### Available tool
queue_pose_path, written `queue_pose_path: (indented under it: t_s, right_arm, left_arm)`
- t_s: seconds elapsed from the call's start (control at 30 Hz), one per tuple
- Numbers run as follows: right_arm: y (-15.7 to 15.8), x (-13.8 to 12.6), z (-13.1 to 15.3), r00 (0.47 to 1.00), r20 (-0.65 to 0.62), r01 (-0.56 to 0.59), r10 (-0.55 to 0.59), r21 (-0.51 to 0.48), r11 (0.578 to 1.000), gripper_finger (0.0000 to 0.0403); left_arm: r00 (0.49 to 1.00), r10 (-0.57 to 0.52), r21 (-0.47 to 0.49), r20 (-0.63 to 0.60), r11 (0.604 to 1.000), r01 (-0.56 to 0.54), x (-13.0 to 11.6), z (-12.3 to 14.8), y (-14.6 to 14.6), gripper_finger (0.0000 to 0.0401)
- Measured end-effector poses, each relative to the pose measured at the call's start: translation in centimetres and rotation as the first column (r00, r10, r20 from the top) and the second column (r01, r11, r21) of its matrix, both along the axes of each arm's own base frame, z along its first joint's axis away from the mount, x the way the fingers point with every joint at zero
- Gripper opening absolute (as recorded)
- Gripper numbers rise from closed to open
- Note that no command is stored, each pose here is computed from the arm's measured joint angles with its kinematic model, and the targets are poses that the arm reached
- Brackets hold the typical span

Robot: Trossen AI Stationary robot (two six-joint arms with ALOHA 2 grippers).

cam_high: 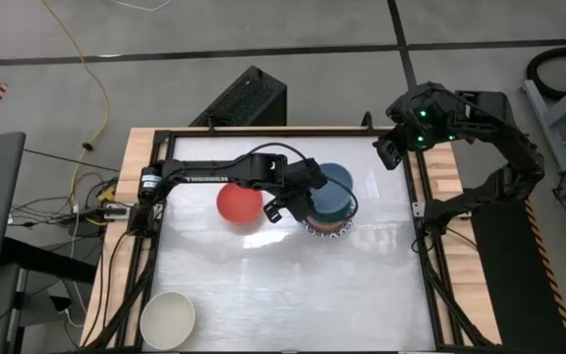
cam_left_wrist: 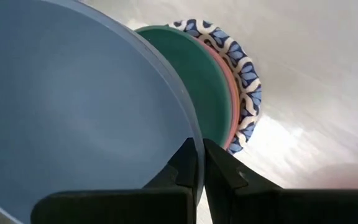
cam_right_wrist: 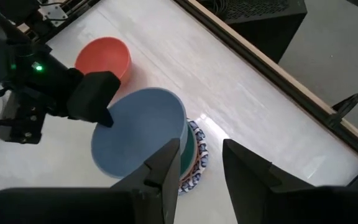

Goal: Nest bowls inside each other
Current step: Stack the blue bowl on top of the green bowl

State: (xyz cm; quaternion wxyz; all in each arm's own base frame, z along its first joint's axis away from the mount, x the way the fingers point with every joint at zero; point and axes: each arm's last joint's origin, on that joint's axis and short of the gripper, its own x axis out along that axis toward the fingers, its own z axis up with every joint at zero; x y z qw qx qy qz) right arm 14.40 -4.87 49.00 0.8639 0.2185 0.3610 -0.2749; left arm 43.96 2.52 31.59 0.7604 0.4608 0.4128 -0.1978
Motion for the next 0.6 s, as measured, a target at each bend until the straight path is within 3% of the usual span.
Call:
queue_pose_path:
  t_s: [0.3, 0.6]
  right_arm:
    - [0.0, 0.0, 0.0, 1.0, -0.002, -0.003, 0.003, -0.005, 1.0, 0.014]
    - [0.0, 0.0, 0.0, 1.0, -0.003, -0.002, 0.002, -0.006, 1.0, 0.014]
  left_arm:
    - [0.998, -0.032, -0.002, -0.051, 0.999, 0.032, 0.9, -1.9, 0.0, 0.0]
    - [0.993, -0.018, 0.097, -0.116, 0.995, 0.03, 1.6, -3.8, -0.1, 0.0]
